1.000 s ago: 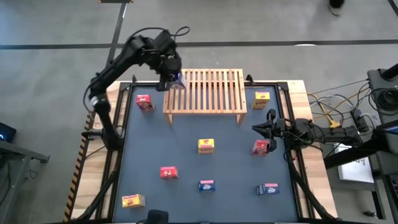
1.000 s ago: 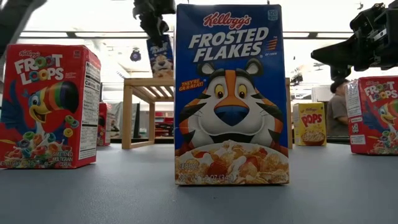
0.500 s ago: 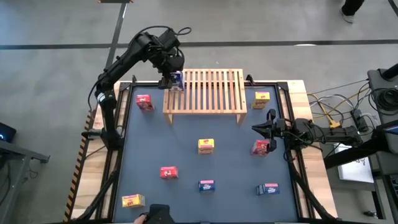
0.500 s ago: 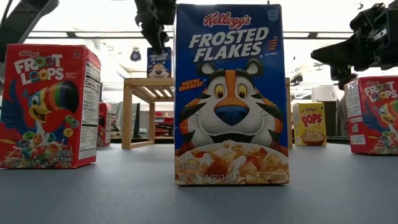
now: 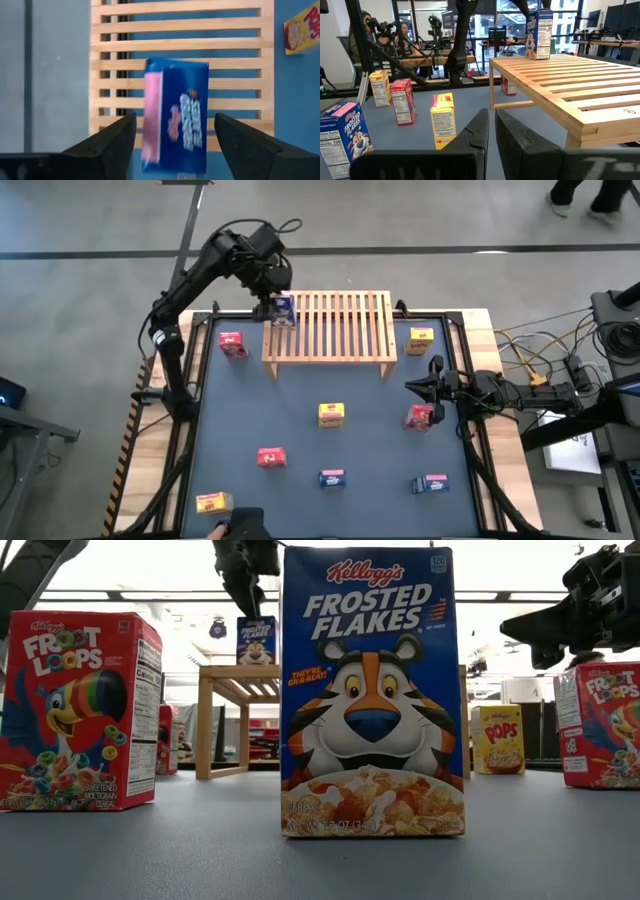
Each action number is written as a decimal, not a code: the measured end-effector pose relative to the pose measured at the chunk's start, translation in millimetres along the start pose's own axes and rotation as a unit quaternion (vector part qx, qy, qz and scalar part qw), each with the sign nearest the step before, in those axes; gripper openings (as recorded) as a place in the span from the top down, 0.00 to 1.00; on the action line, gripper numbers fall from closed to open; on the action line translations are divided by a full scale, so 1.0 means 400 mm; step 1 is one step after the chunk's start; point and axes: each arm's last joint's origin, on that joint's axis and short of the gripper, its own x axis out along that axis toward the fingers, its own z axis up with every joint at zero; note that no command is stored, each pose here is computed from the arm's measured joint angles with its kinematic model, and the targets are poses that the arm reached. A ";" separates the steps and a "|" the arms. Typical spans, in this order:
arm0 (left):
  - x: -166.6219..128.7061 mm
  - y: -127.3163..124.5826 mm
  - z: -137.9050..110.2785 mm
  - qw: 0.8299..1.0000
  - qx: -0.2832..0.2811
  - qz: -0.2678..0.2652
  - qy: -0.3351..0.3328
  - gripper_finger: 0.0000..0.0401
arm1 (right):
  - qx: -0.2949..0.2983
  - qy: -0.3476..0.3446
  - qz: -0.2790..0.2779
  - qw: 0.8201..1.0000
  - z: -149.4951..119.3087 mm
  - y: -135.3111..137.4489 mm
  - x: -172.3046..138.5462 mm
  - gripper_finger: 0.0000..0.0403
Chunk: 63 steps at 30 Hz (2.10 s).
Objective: Stack cereal on shelf
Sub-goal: Put the top blue cereal box on the shelf
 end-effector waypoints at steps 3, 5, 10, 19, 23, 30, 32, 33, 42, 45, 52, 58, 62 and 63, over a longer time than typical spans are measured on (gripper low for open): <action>-0.024 -0.005 -0.008 1.000 -0.009 0.007 -0.009 0.37 | 0.000 0.000 0.000 1.000 0.000 0.000 0.000 0.94; -0.044 -0.013 -0.013 1.000 -0.015 0.011 -0.018 0.37 | 0.000 0.000 0.000 1.000 0.000 0.000 0.000 0.94; -0.117 -0.040 -0.042 0.997 -0.033 0.008 -0.064 0.37 | 0.000 0.000 0.000 1.000 0.000 0.000 0.000 0.94; -0.161 -0.126 -0.167 0.987 -0.081 -0.017 -0.137 0.37 | 0.000 0.000 0.000 1.000 0.000 0.000 0.000 0.94; -0.120 -0.177 -0.232 0.974 -0.073 0.012 -0.215 0.37 | 0.000 0.000 0.000 1.000 0.000 0.000 0.000 0.94; -0.026 -0.220 -0.304 0.927 -0.063 0.101 -0.355 0.37 | 0.000 0.000 0.000 1.000 0.000 0.000 0.000 0.94; 0.012 -0.225 -0.321 0.923 -0.062 0.123 -0.360 0.37 | 0.000 0.000 0.000 1.000 0.000 0.000 0.000 0.94; 0.031 -0.224 -0.330 0.922 -0.064 0.137 -0.357 0.37 | 0.000 0.000 0.000 1.000 0.000 0.000 0.000 0.94; 0.125 -0.199 -0.389 0.916 -0.102 0.183 -0.344 0.37 | 0.000 -0.001 0.000 1.000 0.000 0.000 0.000 0.94; 0.143 -0.183 -0.401 0.915 -0.114 0.169 -0.347 0.37 | 0.000 0.000 0.000 1.000 0.000 0.000 0.000 0.94; 0.164 -0.147 -0.408 0.912 -0.112 0.112 -0.378 0.37 | 0.000 0.000 0.000 1.000 0.000 0.000 0.000 0.94; 0.196 -0.118 -0.413 0.913 -0.113 0.074 -0.385 0.37 | 0.000 0.000 0.000 1.000 0.000 0.000 0.000 0.94; 0.215 -0.098 -0.404 0.910 -0.107 0.077 -0.393 0.37 | 0.000 0.000 0.000 1.000 0.000 0.000 0.000 0.94; 0.220 -0.094 -0.402 0.909 -0.106 0.076 -0.395 0.37 | 0.000 0.000 0.000 1.000 0.000 0.000 0.000 0.94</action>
